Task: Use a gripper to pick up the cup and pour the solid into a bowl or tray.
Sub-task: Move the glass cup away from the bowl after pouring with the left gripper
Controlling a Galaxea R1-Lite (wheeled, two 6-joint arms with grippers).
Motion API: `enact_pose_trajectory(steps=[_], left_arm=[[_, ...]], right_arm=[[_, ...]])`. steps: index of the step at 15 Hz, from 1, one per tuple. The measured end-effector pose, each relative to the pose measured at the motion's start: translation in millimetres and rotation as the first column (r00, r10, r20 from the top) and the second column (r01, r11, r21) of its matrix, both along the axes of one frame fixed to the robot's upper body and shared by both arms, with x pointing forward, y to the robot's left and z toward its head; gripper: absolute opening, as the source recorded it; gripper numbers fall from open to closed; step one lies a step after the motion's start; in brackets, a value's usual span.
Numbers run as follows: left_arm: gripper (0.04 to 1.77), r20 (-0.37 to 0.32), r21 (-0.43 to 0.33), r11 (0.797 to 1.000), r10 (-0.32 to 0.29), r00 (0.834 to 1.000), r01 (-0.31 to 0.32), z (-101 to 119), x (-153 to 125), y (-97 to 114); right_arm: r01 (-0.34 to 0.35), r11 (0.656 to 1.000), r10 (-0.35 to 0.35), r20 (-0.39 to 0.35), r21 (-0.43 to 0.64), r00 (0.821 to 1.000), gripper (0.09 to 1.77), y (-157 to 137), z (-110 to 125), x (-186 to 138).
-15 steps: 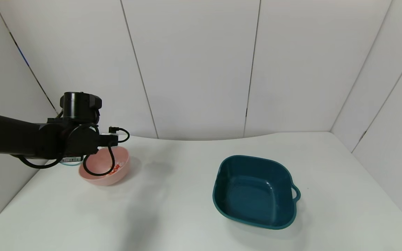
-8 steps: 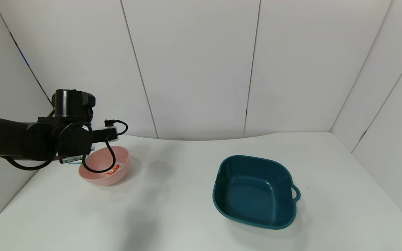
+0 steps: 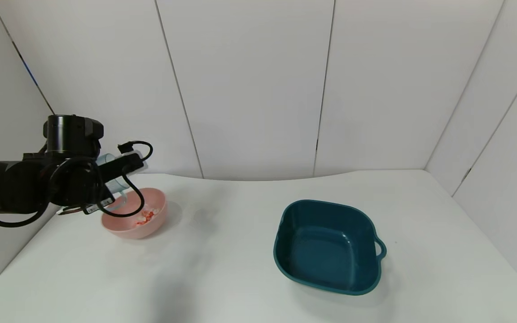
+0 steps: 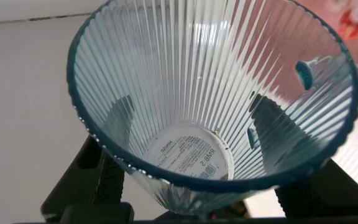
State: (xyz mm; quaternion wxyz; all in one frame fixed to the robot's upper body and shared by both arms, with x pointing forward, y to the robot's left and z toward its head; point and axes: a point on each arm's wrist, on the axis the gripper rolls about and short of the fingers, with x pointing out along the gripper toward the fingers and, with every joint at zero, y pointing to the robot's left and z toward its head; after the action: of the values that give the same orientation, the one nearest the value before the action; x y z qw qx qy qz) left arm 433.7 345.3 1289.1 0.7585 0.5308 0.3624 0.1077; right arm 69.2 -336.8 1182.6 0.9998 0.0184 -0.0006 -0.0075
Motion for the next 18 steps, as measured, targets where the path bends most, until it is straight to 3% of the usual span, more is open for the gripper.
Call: enact_pose_trajectory(steps=[3,5,9,11,12,13,16,18], left_arm=[[1.31,0.104,-0.201,0.979,-0.007,0.995,0.028,2.5,0.7,4.4],[1.31,0.173,-0.360,0.930,-0.005,0.985,0.068,4.8,1.5,4.0],[1.31,0.259,-0.605,0.784,0.033,0.965,0.135,10.6,-0.2,0.4],[1.31,0.288,-0.697,0.691,0.027,0.957,0.190,13.4,-1.6,-2.9],[1.31,0.309,-0.740,0.634,0.027,0.951,0.223,15.4,-2.2,-4.8],[1.31,0.328,-0.768,0.593,0.037,0.944,0.243,16.8,-2.5,-7.6],[1.31,0.361,-0.817,0.502,0.064,0.930,0.283,17.8,-2.4,-24.3],[1.31,0.381,-0.827,0.466,0.053,0.923,0.315,16.0,-1.1,-38.4]], right_arm=[[0.000,1.000,0.000,0.000,0.000,1.000,1.71,0.0,0.0,0.0],[0.000,1.000,0.000,0.000,0.000,1.000,1.71,0.0,0.0,0.0],[0.000,1.000,0.000,0.000,0.000,1.000,1.71,0.0,0.0,0.0],[0.000,1.000,0.000,0.000,0.000,1.000,1.71,0.0,0.0,0.0],[0.000,1.000,0.000,0.000,0.000,1.000,1.71,0.0,0.0,0.0],[-0.001,1.000,0.001,0.000,0.000,1.000,1.71,0.0,0.0,0.0],[0.000,1.000,0.000,0.000,0.000,1.000,1.71,0.0,0.0,0.0],[-0.001,1.000,0.001,0.000,0.000,1.000,1.71,0.0,0.0,0.0]])
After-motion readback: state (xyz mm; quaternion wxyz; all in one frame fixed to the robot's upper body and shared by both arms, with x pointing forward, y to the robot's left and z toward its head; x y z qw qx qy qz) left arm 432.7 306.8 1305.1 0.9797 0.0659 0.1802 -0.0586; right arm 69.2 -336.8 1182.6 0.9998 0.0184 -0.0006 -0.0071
